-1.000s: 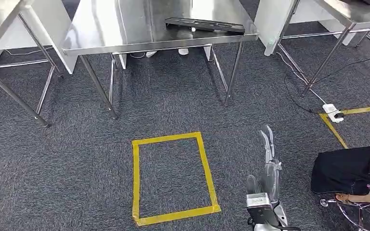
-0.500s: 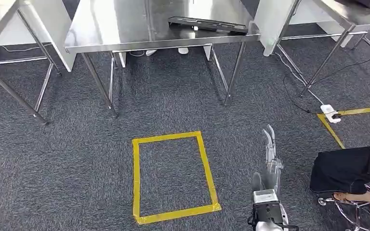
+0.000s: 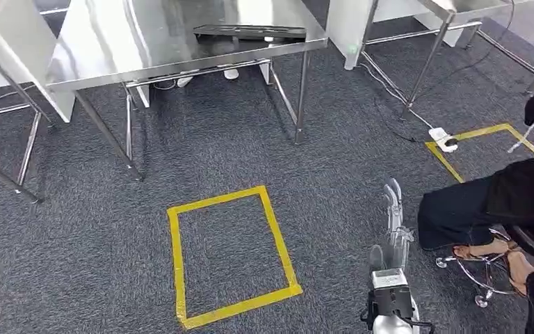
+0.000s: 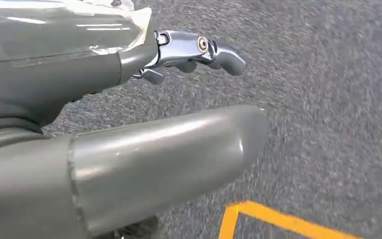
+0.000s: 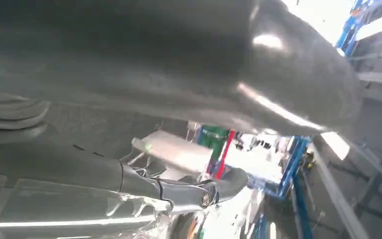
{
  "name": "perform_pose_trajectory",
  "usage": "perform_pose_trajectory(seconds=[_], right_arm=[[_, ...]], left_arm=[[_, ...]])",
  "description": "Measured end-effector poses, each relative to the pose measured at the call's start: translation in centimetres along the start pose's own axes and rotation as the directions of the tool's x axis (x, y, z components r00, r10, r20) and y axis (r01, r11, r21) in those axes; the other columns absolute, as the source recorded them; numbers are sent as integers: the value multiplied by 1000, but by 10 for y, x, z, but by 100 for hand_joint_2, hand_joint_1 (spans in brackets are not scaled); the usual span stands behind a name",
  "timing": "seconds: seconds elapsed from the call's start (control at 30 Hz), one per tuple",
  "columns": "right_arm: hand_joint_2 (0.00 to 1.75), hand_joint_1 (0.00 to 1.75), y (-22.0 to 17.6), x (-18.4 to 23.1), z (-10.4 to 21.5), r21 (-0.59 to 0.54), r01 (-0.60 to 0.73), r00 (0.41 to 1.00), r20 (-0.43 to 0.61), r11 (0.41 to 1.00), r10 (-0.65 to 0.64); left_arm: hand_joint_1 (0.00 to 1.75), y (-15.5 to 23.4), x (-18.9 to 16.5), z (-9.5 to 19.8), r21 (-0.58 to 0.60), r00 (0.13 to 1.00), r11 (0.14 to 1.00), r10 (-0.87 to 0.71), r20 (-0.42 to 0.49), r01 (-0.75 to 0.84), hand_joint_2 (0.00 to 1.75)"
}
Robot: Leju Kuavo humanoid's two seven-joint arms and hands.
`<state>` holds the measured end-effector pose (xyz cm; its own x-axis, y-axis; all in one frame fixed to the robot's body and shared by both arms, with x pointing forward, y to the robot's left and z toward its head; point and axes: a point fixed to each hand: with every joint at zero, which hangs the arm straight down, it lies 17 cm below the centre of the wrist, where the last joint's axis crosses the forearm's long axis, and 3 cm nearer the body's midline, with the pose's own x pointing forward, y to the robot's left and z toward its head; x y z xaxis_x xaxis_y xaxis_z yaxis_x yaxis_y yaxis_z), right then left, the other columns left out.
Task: Take the parts from the cabinet and place them on the table.
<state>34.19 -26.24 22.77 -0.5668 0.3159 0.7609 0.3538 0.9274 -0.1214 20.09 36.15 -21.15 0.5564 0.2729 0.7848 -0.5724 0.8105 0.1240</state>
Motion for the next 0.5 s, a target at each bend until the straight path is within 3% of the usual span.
perform_pose_trajectory(seconds=[0.5], right_arm=[[0,0,2,0,-2,-6,14,1000,-2,1000,-14]], left_arm=[[0,3,0,-1,6,1000,1000,0,1,0,0]])
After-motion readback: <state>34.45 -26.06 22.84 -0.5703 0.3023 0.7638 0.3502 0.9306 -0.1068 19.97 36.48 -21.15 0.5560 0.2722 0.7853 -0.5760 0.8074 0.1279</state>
